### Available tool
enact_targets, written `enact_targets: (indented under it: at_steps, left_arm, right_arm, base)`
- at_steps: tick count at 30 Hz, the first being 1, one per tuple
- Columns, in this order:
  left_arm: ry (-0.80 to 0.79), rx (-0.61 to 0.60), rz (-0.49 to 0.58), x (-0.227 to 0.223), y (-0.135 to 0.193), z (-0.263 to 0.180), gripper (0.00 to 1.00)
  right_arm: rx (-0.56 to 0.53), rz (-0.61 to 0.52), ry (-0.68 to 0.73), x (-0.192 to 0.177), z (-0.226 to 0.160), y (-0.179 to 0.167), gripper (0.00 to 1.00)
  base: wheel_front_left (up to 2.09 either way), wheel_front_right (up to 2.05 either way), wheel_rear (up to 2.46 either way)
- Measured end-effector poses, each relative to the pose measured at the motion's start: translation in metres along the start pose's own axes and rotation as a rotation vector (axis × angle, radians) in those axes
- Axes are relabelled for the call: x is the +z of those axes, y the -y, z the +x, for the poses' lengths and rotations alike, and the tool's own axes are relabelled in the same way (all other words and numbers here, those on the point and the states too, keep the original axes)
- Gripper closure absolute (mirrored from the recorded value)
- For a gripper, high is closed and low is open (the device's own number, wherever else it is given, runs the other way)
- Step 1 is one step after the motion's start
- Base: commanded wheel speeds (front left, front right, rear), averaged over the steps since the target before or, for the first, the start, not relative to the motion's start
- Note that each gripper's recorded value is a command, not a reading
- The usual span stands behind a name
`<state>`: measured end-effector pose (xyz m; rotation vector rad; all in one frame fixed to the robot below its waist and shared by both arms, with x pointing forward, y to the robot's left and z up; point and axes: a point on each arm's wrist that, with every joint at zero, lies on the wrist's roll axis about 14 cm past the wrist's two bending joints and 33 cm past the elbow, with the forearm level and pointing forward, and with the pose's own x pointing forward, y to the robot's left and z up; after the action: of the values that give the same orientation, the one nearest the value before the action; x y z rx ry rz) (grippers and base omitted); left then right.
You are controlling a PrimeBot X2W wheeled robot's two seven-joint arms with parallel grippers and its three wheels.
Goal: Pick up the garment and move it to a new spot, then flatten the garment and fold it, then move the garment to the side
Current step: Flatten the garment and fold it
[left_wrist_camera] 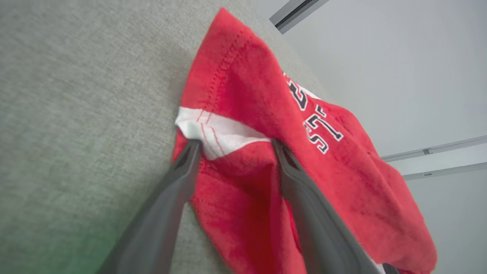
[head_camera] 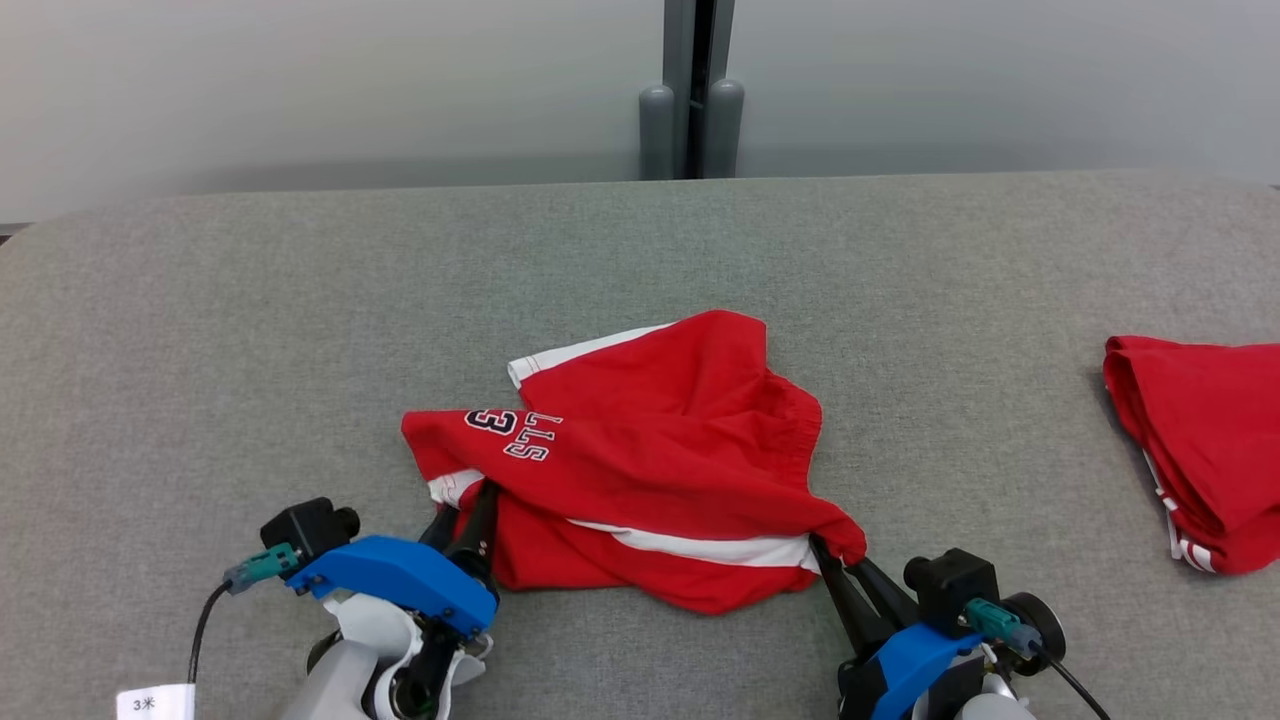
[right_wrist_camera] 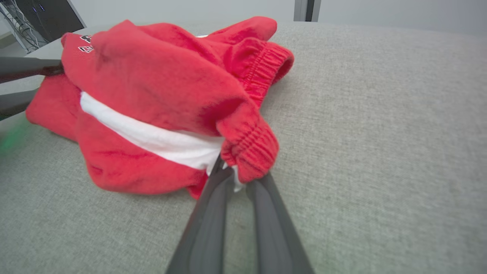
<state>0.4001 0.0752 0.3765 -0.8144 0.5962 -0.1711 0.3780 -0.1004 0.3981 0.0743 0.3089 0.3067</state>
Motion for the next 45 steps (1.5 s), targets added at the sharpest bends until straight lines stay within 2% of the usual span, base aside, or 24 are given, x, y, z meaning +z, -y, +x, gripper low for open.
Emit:
enact_targets:
  at_steps: [5,9,10,12,14,21,30,36,45]
  left_arm:
    - [0.022,-0.02,-0.032,0.008,0.007,0.006,0.01]
    - [0.046,-0.05,-0.039,0.014,0.015,0.007,0.15]
    - [0.054,-0.055,-0.039,0.016,0.016,0.007,0.24]
    - [0.057,-0.054,-0.039,0.017,0.014,0.006,0.59]
    - [0.053,-0.052,-0.038,0.015,0.013,0.005,1.0]
    - [0.033,-0.059,0.007,0.009,0.012,0.004,1.0]
    - [0.089,-0.16,0.174,0.03,0.023,-0.018,1.0]
    - [0.248,-0.3,0.272,0.077,0.06,-0.047,1.0]
    - [0.528,-0.543,0.464,0.151,0.165,-0.102,1.0]
  right_arm:
    - [-0.011,0.001,0.002,0.0,-0.001,0.004,1.0]
    - [-0.024,0.005,0.007,0.001,-0.002,0.008,1.0]
    - [-0.026,0.006,0.007,0.001,-0.002,0.008,1.0]
    - [-0.029,0.006,0.01,0.001,-0.002,0.009,1.0]
    - [-0.031,0.006,0.011,0.001,-0.002,0.01,1.0]
    - [-0.048,0.01,0.027,0.006,0.0,0.016,1.0]
    - [-0.088,0.06,0.132,0.04,0.004,0.03,1.0]
    - [-0.075,0.075,0.277,0.093,0.002,0.034,1.0]
    - [-0.012,-0.017,0.56,0.21,-0.042,0.028,1.0]
  base:
    - [0.0,0.0,0.0]
    - [0.0,0.0,0.0]
    - [0.0,0.0,0.0]
    - [0.0,0.0,0.0]
    - [0.0,0.0,0.0]
    - [0.0,0.0,0.0]
    - [0.0,0.0,0.0]
    - [0.0,0.0,0.0]
    - [0.0,0.0,0.0]
